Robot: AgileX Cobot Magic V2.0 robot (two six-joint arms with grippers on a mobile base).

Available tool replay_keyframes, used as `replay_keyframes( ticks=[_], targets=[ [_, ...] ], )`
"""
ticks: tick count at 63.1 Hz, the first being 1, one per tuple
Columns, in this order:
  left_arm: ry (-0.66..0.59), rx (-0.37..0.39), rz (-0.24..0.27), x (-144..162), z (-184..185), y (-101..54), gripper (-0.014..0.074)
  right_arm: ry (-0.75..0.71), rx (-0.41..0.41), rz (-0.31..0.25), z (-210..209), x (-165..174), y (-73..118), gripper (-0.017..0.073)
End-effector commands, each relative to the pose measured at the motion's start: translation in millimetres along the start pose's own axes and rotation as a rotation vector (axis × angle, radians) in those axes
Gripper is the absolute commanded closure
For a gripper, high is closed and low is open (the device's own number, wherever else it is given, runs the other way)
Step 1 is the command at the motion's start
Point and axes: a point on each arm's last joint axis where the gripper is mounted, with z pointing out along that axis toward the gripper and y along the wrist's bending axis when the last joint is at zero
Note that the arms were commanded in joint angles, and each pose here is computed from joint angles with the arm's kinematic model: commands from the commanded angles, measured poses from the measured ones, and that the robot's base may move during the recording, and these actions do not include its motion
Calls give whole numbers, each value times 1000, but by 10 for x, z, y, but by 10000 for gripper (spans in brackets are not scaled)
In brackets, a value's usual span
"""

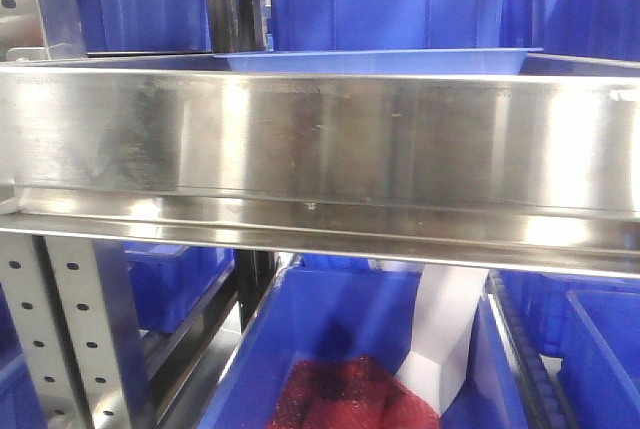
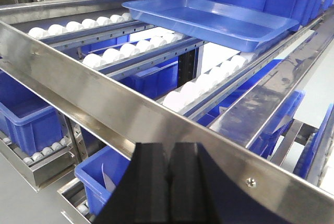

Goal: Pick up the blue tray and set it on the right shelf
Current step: 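Push the tray forward onto the roller shelf and lower it, then open both grippers and withdraw them from the tray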

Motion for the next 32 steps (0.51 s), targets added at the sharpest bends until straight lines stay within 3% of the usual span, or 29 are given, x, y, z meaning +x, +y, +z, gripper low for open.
replay_keyframes(
  ticks=[1, 15, 20, 32],
  targets=[
    [-99, 28, -3, -143, -29, -32, 642, -99, -10, -28, -25, -147, 12, 539],
    [-91, 24, -7, -129, -21, -29, 642, -99, -10, -28, -25, -147, 12, 539],
    [-111, -52, 25, -125, -37, 20, 642, -99, -10, -28, -25, -147, 12, 539],
    [-190, -252, -69, 164, -30, 116, 642, -99, -10, -28, -25, -147, 12, 539]
  ],
)
